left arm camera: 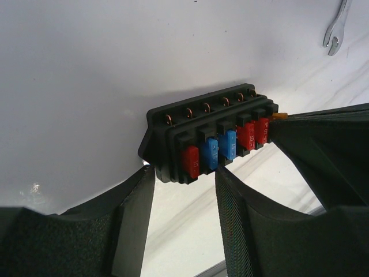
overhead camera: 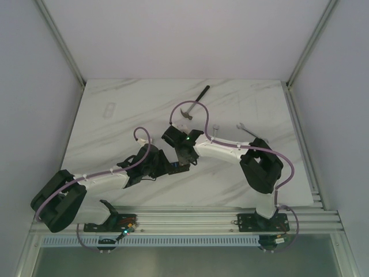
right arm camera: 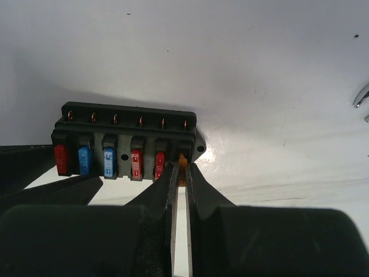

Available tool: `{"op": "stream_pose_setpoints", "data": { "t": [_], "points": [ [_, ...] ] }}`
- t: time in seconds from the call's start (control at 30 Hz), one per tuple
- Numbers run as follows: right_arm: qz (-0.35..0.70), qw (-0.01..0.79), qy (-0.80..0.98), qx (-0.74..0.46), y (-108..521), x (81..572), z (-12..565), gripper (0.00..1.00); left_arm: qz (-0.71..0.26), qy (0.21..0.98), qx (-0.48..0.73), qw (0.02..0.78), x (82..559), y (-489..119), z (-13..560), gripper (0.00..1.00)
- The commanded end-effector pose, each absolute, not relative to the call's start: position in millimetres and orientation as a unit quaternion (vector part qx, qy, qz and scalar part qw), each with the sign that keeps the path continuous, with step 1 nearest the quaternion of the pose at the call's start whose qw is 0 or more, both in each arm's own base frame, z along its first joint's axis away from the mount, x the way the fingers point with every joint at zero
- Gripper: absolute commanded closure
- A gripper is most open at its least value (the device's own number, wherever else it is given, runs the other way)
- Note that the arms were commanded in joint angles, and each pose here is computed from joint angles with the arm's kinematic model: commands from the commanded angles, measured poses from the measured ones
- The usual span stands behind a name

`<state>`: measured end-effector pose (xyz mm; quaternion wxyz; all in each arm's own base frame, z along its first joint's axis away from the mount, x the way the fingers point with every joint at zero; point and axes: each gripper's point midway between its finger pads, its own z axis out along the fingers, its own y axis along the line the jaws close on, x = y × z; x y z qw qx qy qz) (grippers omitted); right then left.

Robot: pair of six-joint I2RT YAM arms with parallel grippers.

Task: Snap on the fuse box
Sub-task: Install the fuse at the fuse box base.

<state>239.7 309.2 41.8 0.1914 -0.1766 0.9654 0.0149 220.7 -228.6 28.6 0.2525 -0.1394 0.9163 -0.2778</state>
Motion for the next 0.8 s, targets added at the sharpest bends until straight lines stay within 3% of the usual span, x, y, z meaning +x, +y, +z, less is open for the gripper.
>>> {"op": "stream_pose_setpoints", "data": {
  "t": [0.0,0.23,0.77],
  "points": [
    [-0.045,0.041,0.977,-0.203,264,180,-23,1.00,-0.254,0.922,-0.157,0.248,223,-219,23,0.45],
    [0.003,0.073,0.978,-0.194,287,189,-1,0.99,-0.255,0.921,-0.163,0.246,222,-220,22,0.46],
    [0.030,0.162,0.973,-0.163,305,218,34,0.79,-0.258,0.920,-0.165,0.244,222,-220,24,0.48]
  ]
}}
